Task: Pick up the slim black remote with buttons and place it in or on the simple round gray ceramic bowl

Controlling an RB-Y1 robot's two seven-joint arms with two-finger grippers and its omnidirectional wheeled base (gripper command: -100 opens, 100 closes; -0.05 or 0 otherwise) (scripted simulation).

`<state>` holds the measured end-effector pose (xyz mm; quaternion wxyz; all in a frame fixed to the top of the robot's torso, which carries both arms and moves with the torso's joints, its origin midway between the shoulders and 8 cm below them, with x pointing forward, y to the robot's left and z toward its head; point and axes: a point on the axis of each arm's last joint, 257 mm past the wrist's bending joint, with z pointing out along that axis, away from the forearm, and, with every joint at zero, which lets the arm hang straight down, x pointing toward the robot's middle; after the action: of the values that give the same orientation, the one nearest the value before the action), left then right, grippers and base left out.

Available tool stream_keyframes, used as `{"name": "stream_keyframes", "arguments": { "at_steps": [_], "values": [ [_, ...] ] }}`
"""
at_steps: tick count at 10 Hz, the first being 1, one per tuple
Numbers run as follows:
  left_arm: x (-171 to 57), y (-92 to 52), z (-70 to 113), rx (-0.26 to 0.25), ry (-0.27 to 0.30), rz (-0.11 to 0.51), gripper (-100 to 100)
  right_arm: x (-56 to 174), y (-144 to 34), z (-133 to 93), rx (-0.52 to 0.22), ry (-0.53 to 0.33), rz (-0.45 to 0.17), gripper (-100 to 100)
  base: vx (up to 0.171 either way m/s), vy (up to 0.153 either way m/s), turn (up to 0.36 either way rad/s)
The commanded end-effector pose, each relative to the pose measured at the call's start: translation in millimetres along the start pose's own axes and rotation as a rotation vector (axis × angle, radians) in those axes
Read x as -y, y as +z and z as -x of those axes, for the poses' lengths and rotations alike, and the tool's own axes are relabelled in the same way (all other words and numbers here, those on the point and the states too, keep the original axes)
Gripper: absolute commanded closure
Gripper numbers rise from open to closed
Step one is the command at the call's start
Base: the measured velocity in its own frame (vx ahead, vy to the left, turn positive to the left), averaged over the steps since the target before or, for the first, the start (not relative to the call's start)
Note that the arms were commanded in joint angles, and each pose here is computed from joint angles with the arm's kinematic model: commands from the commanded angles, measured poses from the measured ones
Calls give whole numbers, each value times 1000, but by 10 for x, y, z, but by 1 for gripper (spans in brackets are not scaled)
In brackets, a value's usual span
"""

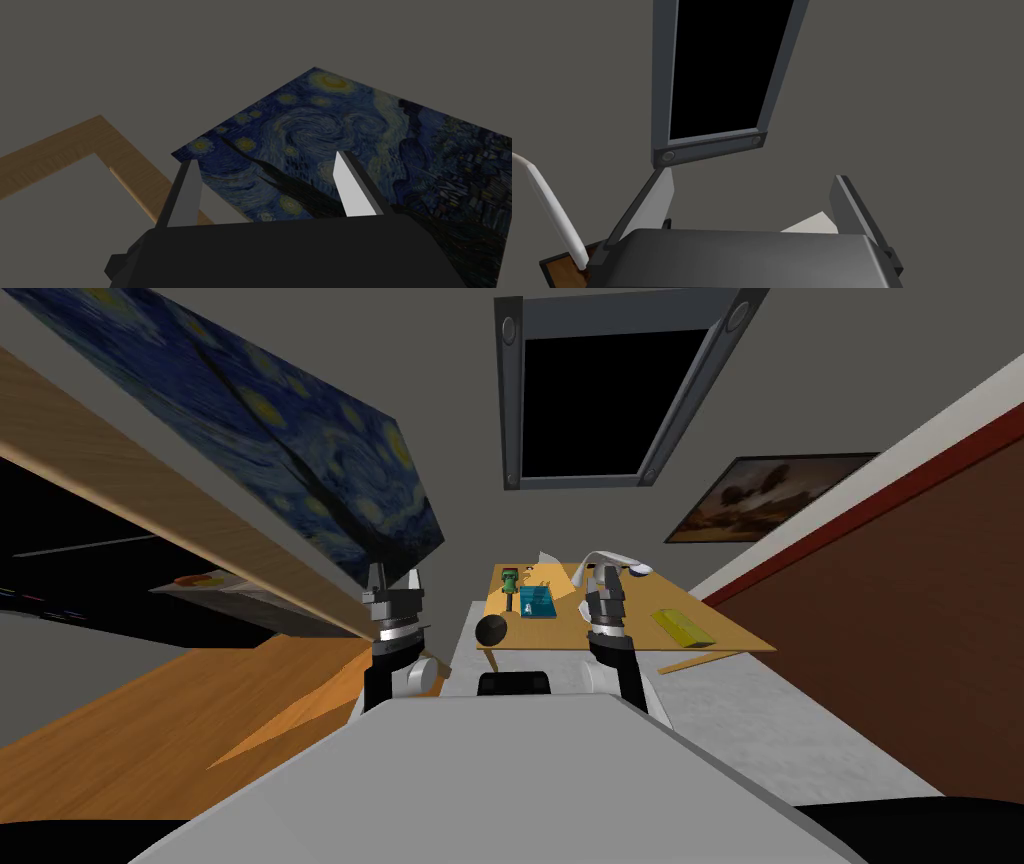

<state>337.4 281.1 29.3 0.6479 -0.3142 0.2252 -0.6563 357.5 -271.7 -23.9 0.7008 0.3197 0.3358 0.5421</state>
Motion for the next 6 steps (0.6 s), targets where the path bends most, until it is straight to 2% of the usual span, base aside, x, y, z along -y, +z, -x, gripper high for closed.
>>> {"name": "stream_keyframes", "arguments": {
  "at_steps": [1,4,6],
  "values": [
    [0,0,0,0,0,0,0,82,-20,-63,-41,-41,-20,-100,-35,-11,132],
    [0,0,0,0,0,0,0,286,-86,-204,-131,-135,-67,-100,-57,-27,171],
    [0,0,0,0,0,0,0,486,-172,-323,-212,-222,-108,-100,-58,-28,244]
  ]
}}
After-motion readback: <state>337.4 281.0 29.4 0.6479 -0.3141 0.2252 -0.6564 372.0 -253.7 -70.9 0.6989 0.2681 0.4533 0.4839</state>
